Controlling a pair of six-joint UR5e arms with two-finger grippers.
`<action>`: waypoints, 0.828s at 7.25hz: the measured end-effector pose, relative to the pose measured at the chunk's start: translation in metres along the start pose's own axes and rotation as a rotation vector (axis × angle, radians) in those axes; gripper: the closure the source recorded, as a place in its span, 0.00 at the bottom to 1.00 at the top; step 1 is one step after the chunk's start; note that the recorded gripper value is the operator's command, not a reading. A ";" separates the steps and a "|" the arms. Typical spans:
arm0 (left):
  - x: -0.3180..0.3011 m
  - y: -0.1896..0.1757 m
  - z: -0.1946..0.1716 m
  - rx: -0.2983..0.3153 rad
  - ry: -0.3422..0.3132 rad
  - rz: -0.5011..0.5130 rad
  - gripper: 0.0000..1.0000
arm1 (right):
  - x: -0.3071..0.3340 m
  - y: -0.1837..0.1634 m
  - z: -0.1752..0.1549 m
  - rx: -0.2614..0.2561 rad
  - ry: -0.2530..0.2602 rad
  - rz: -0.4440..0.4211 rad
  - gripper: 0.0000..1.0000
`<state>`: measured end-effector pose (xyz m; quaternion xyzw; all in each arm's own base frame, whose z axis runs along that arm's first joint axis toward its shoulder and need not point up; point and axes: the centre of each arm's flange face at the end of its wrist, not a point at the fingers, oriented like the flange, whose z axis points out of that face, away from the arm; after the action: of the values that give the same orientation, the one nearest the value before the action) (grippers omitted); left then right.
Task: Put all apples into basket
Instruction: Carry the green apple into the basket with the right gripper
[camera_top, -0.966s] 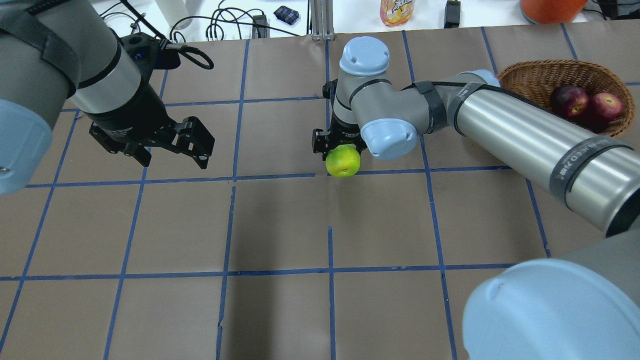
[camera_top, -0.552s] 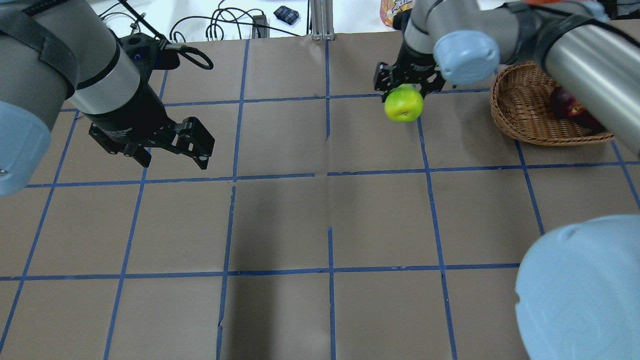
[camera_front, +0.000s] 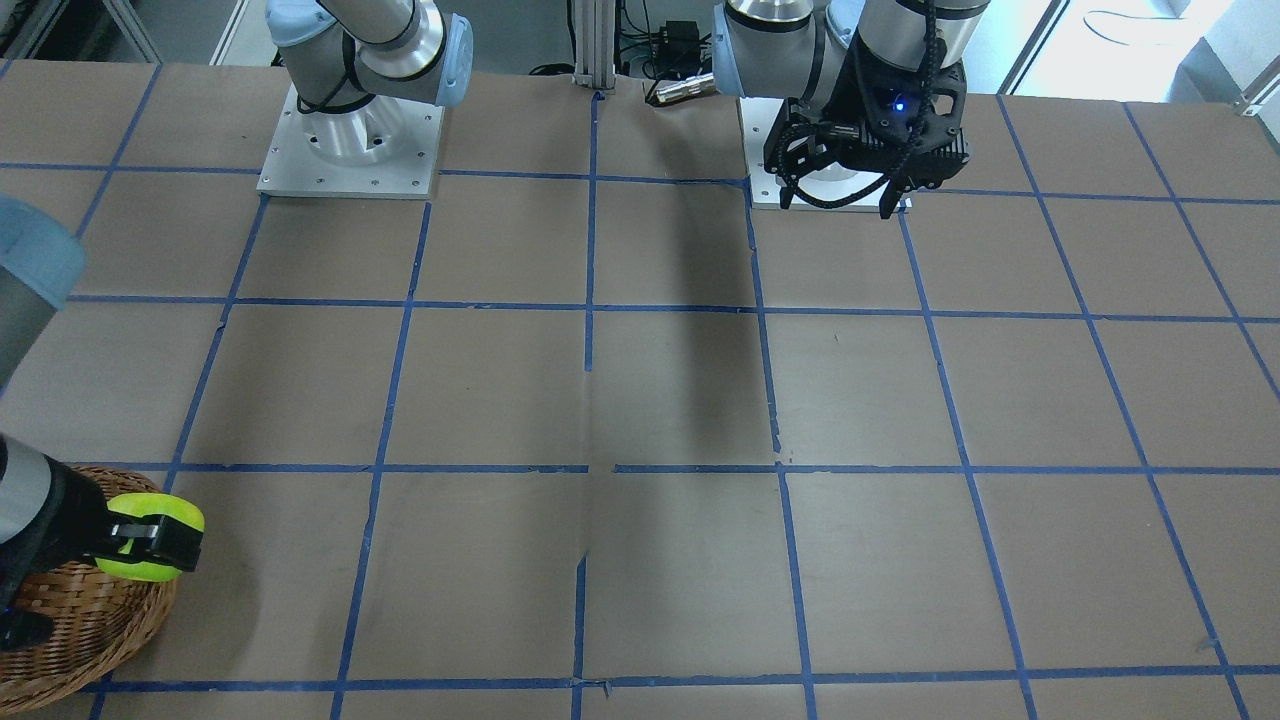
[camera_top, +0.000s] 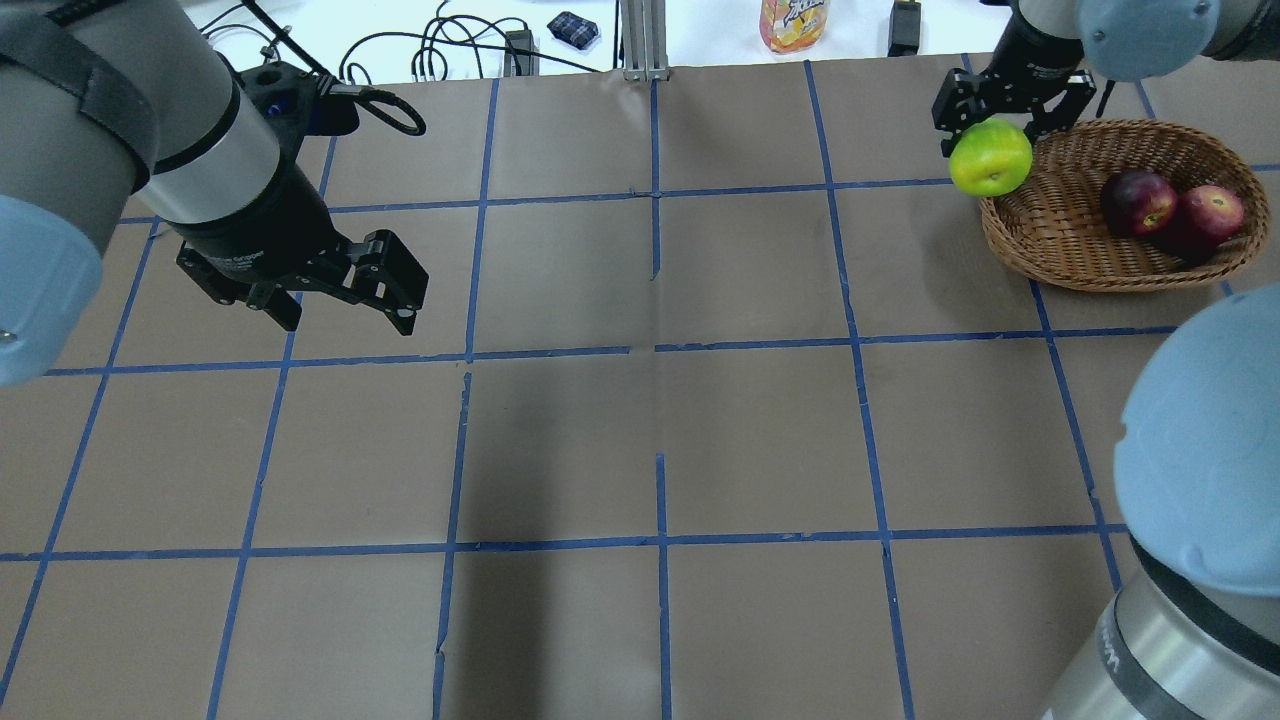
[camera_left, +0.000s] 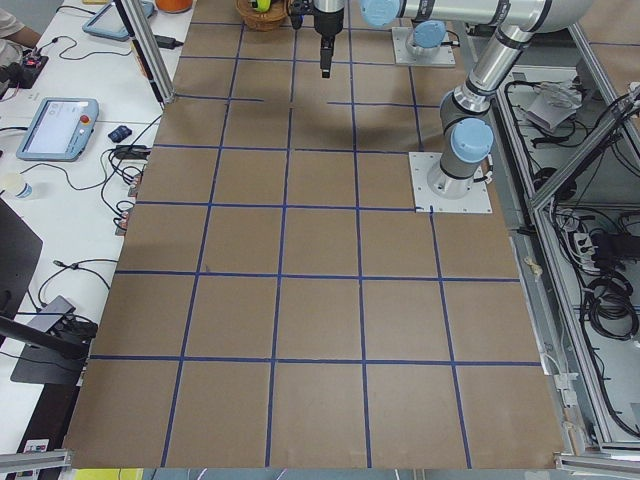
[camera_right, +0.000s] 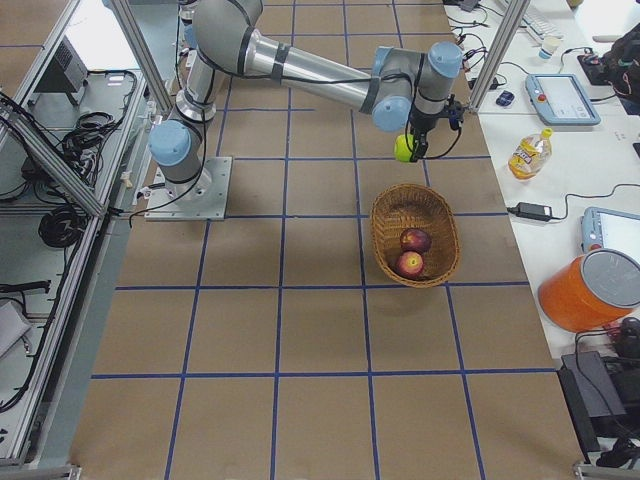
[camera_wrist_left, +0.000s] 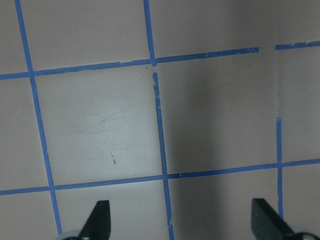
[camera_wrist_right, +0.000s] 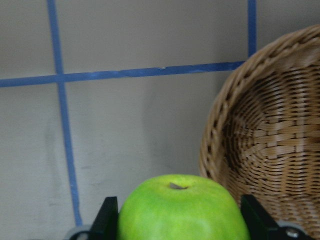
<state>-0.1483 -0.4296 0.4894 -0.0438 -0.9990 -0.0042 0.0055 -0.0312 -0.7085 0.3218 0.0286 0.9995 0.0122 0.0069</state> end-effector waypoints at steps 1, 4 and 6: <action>0.001 0.000 -0.002 0.005 0.011 0.000 0.00 | 0.032 -0.005 0.015 -0.013 0.004 -0.010 1.00; 0.002 0.002 -0.007 0.019 0.032 -0.001 0.00 | 0.074 -0.013 0.044 -0.024 0.003 -0.057 0.67; 0.002 0.002 -0.008 0.020 0.035 -0.001 0.00 | 0.081 -0.017 0.058 -0.026 0.003 -0.071 0.00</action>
<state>-0.1504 -0.4279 0.4976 -0.0432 -0.9988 0.0051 0.0233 -0.1118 -0.7195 0.2621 -0.0071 0.9996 0.0251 0.0061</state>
